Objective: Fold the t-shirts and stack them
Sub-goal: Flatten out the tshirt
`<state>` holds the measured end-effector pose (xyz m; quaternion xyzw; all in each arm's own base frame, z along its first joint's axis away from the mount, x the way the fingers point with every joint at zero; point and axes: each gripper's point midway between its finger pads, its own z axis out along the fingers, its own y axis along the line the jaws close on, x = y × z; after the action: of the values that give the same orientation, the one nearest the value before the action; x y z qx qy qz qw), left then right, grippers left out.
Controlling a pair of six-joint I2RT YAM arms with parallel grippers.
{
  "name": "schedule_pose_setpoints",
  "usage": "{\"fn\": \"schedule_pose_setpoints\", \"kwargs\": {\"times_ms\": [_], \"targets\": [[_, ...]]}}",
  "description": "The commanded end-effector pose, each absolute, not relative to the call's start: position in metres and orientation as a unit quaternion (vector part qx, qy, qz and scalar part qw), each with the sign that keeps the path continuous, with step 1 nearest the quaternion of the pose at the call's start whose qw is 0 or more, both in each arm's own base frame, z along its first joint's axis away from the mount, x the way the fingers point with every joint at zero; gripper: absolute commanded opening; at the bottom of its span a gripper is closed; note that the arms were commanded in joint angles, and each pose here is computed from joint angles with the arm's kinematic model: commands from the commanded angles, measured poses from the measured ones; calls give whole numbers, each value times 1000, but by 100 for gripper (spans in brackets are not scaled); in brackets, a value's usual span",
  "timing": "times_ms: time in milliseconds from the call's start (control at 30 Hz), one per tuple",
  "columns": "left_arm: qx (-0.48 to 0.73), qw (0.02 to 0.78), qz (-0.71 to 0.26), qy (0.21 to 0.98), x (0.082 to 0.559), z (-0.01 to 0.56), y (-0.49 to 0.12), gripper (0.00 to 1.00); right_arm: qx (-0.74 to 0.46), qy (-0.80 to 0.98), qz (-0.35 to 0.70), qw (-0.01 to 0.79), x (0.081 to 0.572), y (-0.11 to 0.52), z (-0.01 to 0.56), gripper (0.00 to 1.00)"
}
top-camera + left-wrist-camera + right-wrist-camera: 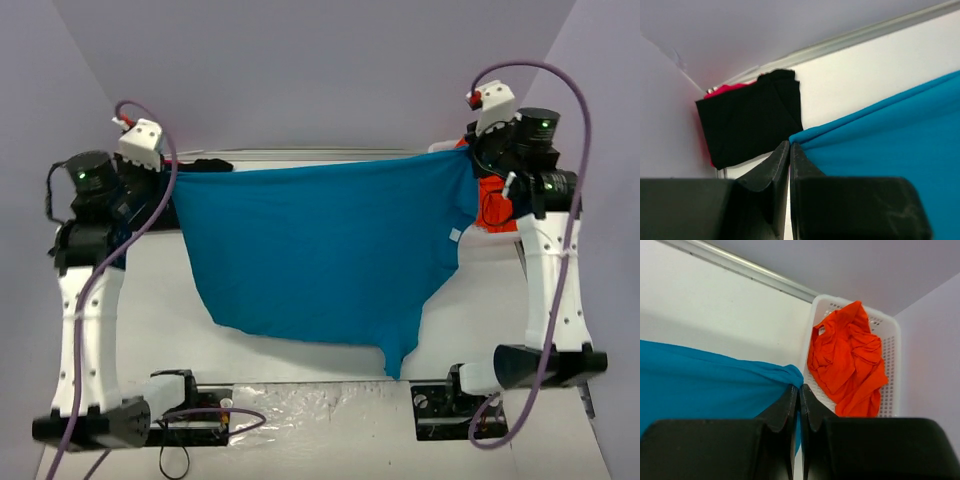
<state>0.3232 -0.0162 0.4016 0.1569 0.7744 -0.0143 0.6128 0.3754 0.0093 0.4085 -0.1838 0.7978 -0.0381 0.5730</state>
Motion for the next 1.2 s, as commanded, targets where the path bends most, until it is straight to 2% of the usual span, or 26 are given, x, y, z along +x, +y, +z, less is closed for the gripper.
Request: {"fn": "schedule_pose_setpoints", "kwargs": {"times_ms": [0,67,100,133,167,200,233,267,300,333,367,467,500,600,667,700,800,833,867,933,1033,1100,1167], "targets": [[148,583,2,799,397,358,-1,2,-186,810,-59,553,435,-3,370,0],[158,586,7,795,427,358,1,2,-188,810,-66,552,457,-4,366,0],[163,554,-4,816,457,325,1,2,-190,826,-69,526,477,-7,339,0],[174,544,-19,821,470,317,-3,2,-190,829,-76,520,489,-10,330,29],[187,557,-18,809,488,332,-6,7,-189,831,-84,516,500,-14,324,49],[198,531,-35,823,513,300,-12,27,-187,852,-98,479,518,-22,286,60],[207,518,-40,829,522,290,-16,52,-178,861,-103,464,526,-26,271,67],[216,532,-32,818,536,305,-18,61,-169,868,-106,455,532,-31,260,70],[220,517,-44,826,545,287,-24,62,-164,880,-96,436,537,-33,236,73],[225,517,-51,824,547,288,-28,64,-166,884,-90,427,537,-32,225,81],[228,518,-54,823,544,292,-32,71,-166,889,-87,418,536,-32,215,82],[250,516,-53,818,528,295,-41,79,-162,897,-65,407,528,-22,203,83],[267,510,-57,816,509,292,-58,81,-162,895,-62,411,522,-18,210,83],[283,498,-54,818,471,282,-60,82,-168,897,-40,406,496,-5,212,83],[294,502,-47,812,444,288,-59,83,-196,900,-8,389,476,25,200,83],[298,478,-58,824,427,266,-60,84,-203,896,2,394,466,32,207,83],[313,473,-59,821,391,263,-60,84,-243,897,56,366,434,65,194,80],[315,454,-63,831,379,242,-59,84,-252,898,70,354,425,73,185,76],[314,465,-56,826,369,249,-57,85,-269,892,93,352,419,86,183,72],[312,459,-57,830,357,242,-56,86,-287,887,103,347,413,97,181,53],[295,453,-57,840,345,236,-52,86,-313,882,110,334,415,112,173,12],[286,456,-56,841,340,237,-50,86,-327,878,109,331,428,120,170,0],[277,461,-59,841,338,238,-51,86,-334,877,114,327,448,127,162,0]]}}
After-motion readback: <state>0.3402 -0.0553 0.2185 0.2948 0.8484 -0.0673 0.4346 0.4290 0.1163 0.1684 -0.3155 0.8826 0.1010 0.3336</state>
